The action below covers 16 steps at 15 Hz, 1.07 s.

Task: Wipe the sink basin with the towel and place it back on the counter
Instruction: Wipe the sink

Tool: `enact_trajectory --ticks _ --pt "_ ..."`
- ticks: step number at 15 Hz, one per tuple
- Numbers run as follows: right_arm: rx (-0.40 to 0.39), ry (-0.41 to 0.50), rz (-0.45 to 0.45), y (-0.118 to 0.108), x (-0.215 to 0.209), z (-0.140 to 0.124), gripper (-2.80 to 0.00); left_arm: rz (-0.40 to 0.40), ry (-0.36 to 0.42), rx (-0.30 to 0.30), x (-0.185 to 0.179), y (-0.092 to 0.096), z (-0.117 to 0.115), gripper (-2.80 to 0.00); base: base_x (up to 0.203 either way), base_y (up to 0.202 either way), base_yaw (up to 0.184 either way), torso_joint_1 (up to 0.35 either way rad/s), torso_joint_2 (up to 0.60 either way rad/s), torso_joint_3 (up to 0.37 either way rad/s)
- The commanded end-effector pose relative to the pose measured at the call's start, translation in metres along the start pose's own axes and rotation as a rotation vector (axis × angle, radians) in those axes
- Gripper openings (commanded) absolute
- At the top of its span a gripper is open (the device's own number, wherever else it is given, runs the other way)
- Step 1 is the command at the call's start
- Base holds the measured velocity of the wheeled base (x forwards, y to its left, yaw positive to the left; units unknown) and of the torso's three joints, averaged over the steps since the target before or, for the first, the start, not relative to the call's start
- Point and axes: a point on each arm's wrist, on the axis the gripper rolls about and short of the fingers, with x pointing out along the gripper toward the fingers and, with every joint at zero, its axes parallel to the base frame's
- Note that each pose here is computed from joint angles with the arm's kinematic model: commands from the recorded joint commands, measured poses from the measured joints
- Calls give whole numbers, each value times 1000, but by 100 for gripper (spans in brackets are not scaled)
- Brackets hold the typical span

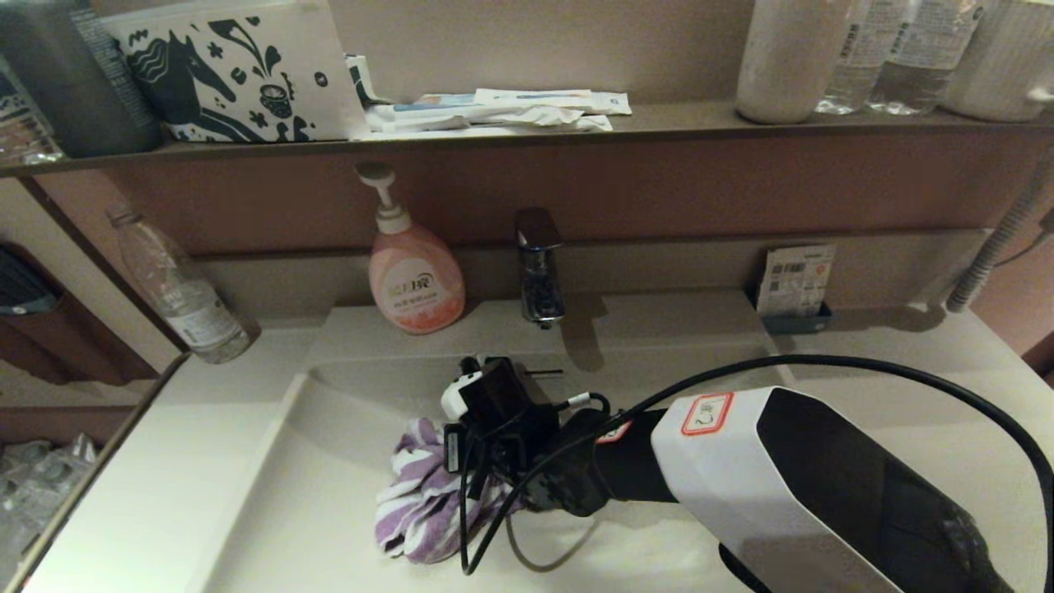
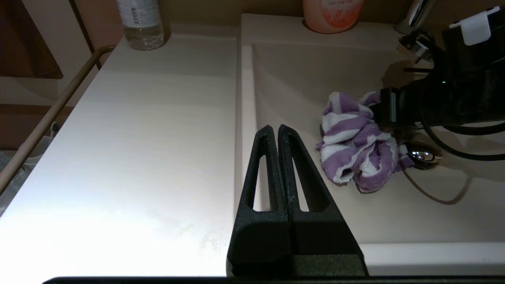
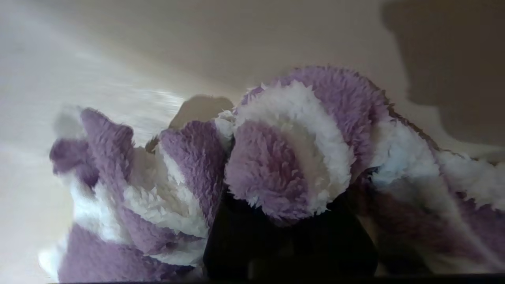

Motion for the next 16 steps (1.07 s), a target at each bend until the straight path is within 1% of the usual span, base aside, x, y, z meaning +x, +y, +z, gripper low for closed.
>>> enact_trajectory --ticks 1,4,6,9,12,14,16 --pt "11 21 -63 -20 0 1 -280 1 0 -1 0 0 0 -280 0 0 0 0 0 0" --pt "35 34 -161 -54 -10 8 -280 1 0 -1 0 0 0 -280 0 0 0 0 0 0" --pt "51 60 -218 -78 -21 10 -280 1 0 -1 0 0 0 -280 0 0 0 0 0 0" --pt "68 104 -304 -110 -40 6 -280 1 0 -1 0 0 0 -280 0 0 0 0 0 0" --pt "73 141 -366 -130 -63 -1 -280 1 0 -1 0 0 0 -280 0 0 0 0 0 0" --pt "59 184 -418 -141 -76 -14 -280 1 0 -1 0 0 0 -280 0 0 0 0 0 0" --pt "44 229 -449 -148 -95 -26 -280 1 0 -1 0 0 0 -280 0 0 0 0 0 0"
